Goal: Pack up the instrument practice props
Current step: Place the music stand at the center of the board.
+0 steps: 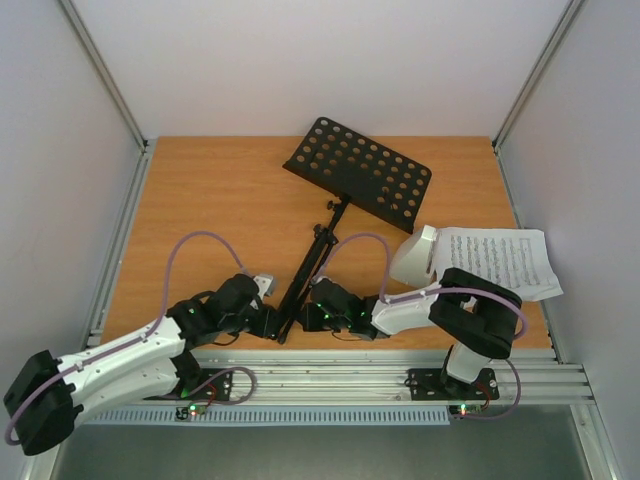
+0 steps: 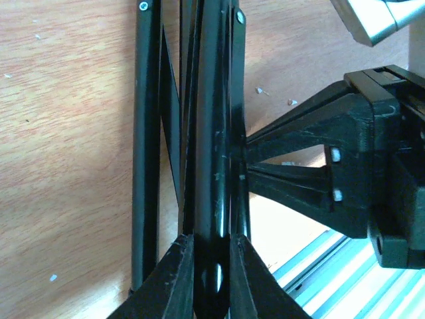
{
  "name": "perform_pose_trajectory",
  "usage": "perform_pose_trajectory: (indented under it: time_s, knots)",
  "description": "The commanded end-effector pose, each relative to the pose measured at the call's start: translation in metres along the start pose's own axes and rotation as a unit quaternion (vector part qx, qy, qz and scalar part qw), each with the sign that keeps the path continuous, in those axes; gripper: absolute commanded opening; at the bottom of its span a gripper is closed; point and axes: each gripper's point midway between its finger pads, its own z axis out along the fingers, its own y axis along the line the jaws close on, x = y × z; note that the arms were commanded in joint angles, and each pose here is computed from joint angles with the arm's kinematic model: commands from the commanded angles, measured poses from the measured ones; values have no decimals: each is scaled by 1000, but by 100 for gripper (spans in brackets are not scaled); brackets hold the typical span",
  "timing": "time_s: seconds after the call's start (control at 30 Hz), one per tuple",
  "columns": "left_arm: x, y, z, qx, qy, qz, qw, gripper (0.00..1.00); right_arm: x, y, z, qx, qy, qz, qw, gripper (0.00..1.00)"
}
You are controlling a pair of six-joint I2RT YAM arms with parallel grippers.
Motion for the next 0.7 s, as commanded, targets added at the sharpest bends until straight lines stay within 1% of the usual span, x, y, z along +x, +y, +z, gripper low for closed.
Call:
perform_pose_trajectory:
  time_s: [0.0,0.3,0.37,0.43,0.47,0.5,0.6,0.67]
  knots:
    - [5,-8,6,27,10,-3,1000,1,-14,25,7,-31,-22,-29,999,8]
    - [10,-12,13,53,13,-17,998,0,-26,39,12,-46,-43,-54,997,8]
    - [9,-11,11,49,6,-19,999,1,-27,39,12,-46,-45,-56,996,8]
    - [3,-9,7,42,-8,-18,999,3,-25,37,10,-46,-45,-57,996,9]
    - [2,-7,6,35,-12,-18,999,6,-25,36,9,-46,-46,-56,996,11]
    - [-1,-7,3,31,-20,-17,999,11,-24,34,7,-45,-46,-56,996,14]
    - [-15,-9,-10,25,-50,-13,998,36,-19,26,-2,-38,-46,-55,997,27]
    - [-24,-10,-20,20,-69,-9,997,50,-15,18,-10,-32,-46,-52,997,36]
